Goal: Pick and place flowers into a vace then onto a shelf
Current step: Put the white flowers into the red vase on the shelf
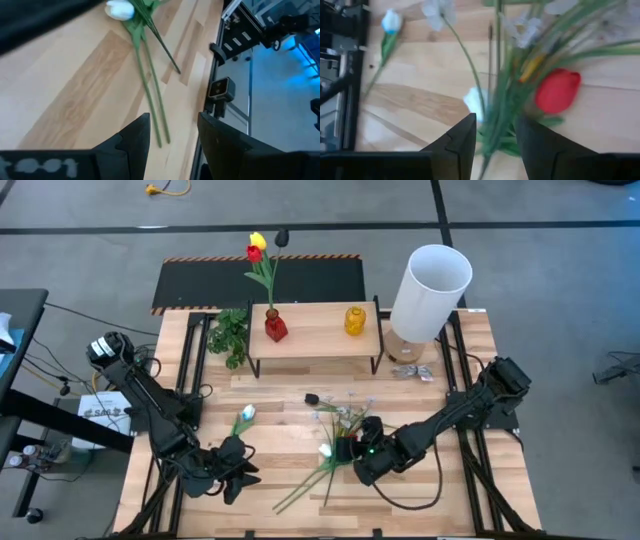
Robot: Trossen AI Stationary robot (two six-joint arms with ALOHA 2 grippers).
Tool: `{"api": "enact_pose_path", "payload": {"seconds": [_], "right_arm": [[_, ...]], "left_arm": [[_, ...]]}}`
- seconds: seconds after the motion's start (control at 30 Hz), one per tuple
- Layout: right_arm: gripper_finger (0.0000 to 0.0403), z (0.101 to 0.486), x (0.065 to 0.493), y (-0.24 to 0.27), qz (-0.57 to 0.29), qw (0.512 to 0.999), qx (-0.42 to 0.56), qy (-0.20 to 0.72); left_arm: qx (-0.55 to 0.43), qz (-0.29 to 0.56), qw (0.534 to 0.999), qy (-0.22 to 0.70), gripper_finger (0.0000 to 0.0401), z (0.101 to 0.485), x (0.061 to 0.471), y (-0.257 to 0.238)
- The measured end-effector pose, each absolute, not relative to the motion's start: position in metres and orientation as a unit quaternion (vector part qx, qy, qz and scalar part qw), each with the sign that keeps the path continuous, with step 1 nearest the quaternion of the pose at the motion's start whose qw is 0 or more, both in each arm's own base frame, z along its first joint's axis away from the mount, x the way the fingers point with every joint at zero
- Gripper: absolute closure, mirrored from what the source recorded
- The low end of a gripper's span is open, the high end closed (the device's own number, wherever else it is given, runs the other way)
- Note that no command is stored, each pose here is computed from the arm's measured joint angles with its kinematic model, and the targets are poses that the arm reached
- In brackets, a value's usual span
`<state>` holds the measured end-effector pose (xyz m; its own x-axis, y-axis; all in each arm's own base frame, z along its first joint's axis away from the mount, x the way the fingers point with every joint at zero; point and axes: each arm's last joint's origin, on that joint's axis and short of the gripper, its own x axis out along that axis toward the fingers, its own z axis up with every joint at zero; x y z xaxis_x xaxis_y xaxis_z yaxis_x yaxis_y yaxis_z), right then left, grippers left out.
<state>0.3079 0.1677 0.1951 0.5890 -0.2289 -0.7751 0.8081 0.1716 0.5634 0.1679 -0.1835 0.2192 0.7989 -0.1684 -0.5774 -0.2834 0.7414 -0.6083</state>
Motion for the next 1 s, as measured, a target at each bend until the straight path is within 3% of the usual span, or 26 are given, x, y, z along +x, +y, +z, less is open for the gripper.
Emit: {"api": "enact_pose_path", "payload": {"seconds": [0.37,1.0], "right_arm": [[0.0276,0.166,0.323,0.157,-0.392,0.690,0.525,0.309],[0.0290,0.136,0.337,0.161,-0.394,0.697,0.523,0.291]], "left_arm": [[-0.355,0.042,0.886,0.296,0.0247,0.218,0.169,-0.182],[-0.357,0.041,0.885,0.295,0.0247,0.219,0.169,-0.183]]}}
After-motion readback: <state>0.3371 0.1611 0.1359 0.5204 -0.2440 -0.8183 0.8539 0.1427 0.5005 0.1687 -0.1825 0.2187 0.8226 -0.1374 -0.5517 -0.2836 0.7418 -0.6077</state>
